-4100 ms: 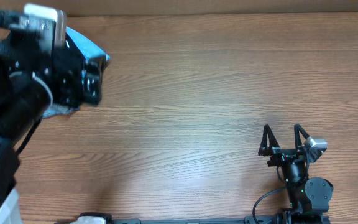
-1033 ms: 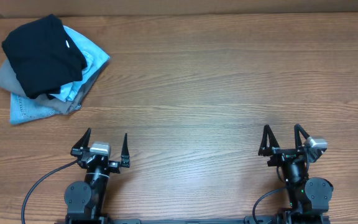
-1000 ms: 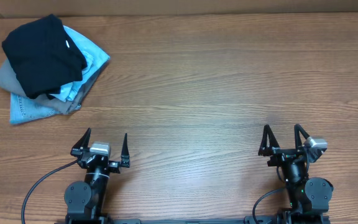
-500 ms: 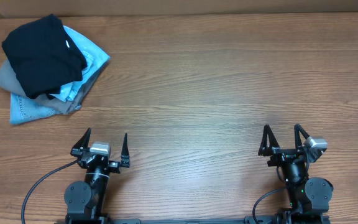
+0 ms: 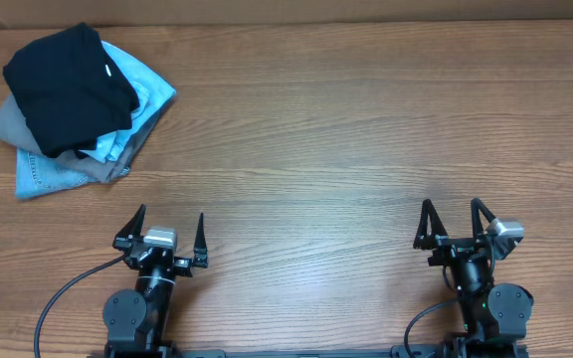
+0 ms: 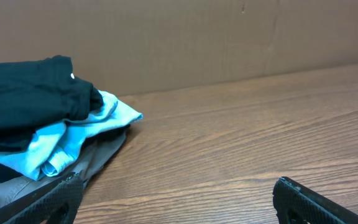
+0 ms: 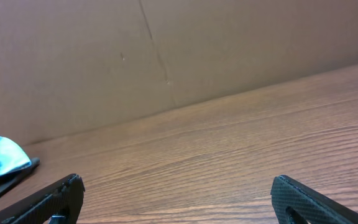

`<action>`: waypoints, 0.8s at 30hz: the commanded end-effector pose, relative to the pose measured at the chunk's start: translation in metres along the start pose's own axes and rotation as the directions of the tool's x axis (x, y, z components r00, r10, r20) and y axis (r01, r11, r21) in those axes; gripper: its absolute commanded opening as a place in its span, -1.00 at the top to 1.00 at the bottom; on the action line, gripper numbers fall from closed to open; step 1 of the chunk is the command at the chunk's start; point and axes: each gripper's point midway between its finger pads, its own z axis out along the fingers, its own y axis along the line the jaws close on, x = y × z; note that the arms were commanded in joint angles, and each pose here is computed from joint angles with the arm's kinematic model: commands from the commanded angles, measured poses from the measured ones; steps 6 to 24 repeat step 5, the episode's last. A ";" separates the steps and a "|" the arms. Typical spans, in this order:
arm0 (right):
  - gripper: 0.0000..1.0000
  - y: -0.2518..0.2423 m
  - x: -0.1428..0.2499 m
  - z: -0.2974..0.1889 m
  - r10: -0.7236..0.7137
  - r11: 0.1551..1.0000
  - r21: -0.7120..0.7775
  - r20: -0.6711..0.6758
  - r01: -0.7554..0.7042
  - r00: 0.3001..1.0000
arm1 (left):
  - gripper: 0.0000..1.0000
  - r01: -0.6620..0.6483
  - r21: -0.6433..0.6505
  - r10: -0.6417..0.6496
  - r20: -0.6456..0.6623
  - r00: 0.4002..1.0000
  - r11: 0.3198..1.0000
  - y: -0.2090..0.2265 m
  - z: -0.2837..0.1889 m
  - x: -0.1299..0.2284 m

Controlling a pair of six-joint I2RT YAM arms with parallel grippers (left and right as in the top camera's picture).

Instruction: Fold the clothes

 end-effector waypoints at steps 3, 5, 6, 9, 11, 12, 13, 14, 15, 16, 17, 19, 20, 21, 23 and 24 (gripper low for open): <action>-1.00 -0.003 0.001 0.000 0.000 1.000 0.010 0.009 0.000 1.000 | -1.00 -0.010 0.002 0.010 0.004 1.000 1.000 -0.001 0.000 0.000; -1.00 -0.003 0.001 0.000 0.000 1.000 0.010 0.009 0.000 1.000 | -1.00 -0.010 0.002 0.010 0.004 1.000 1.000 -0.001 0.000 0.000; -1.00 -0.003 0.001 0.000 0.000 1.000 0.010 0.009 0.000 1.000 | -1.00 -0.010 0.002 0.010 0.004 1.000 1.000 -0.001 0.000 0.000; -1.00 -0.003 0.001 0.000 0.000 1.000 0.010 0.009 0.000 1.000 | -1.00 -0.010 0.002 0.010 0.004 1.000 1.000 -0.001 0.000 0.000; -1.00 -0.003 0.001 0.000 0.000 1.000 0.010 0.009 0.000 1.000 | -1.00 -0.010 0.002 0.010 0.004 1.000 1.000 -0.001 0.000 0.000; -1.00 -0.003 0.001 0.000 0.000 1.000 0.010 0.009 0.000 1.000 | -1.00 -0.010 0.002 0.010 0.004 1.000 1.000 -0.001 0.000 0.000; -1.00 -0.003 0.001 0.000 0.000 1.000 0.010 0.009 0.000 1.000 | -1.00 -0.010 0.002 0.010 0.004 1.000 1.000 -0.001 0.000 0.000; -1.00 -0.003 0.001 0.000 0.000 1.000 0.010 0.009 0.000 1.000 | -1.00 -0.010 0.002 0.010 0.004 1.000 1.000 -0.001 0.000 0.000; -1.00 -0.003 0.001 0.000 0.000 1.000 0.010 0.009 0.000 1.000 | -1.00 -0.010 0.002 0.010 0.004 1.000 1.000 -0.001 0.000 0.000; -1.00 -0.003 0.001 0.000 0.000 1.000 0.010 0.009 0.000 1.000 | -1.00 -0.010 0.002 0.010 0.004 1.000 1.000 -0.001 0.000 0.000; -1.00 -0.003 0.001 0.000 0.000 1.000 0.010 0.009 0.000 1.000 | -1.00 -0.010 0.002 0.010 0.004 1.000 1.000 -0.001 0.000 0.000; -1.00 -0.003 0.001 0.000 0.000 1.000 0.010 0.009 0.000 1.000 | -1.00 -0.010 0.002 0.010 0.004 1.000 1.000 -0.001 0.000 0.000; -1.00 -0.003 0.001 0.000 0.000 1.000 0.010 0.009 0.000 1.000 | -1.00 -0.010 0.002 0.010 0.004 1.000 1.000 -0.001 0.000 0.000; -1.00 -0.003 0.001 0.000 0.000 1.000 0.010 0.009 0.000 1.000 | -1.00 -0.010 0.002 0.010 0.004 1.000 1.000 -0.001 0.000 0.000; -1.00 -0.003 0.001 0.000 0.000 1.000 0.010 0.009 0.000 1.000 | -1.00 -0.010 0.002 0.010 0.004 1.000 1.000 -0.001 0.000 0.000; -1.00 -0.003 0.001 0.000 0.000 1.000 0.010 0.009 0.000 1.000 | -1.00 -0.010 0.002 0.010 0.004 1.000 1.000 -0.001 0.000 0.000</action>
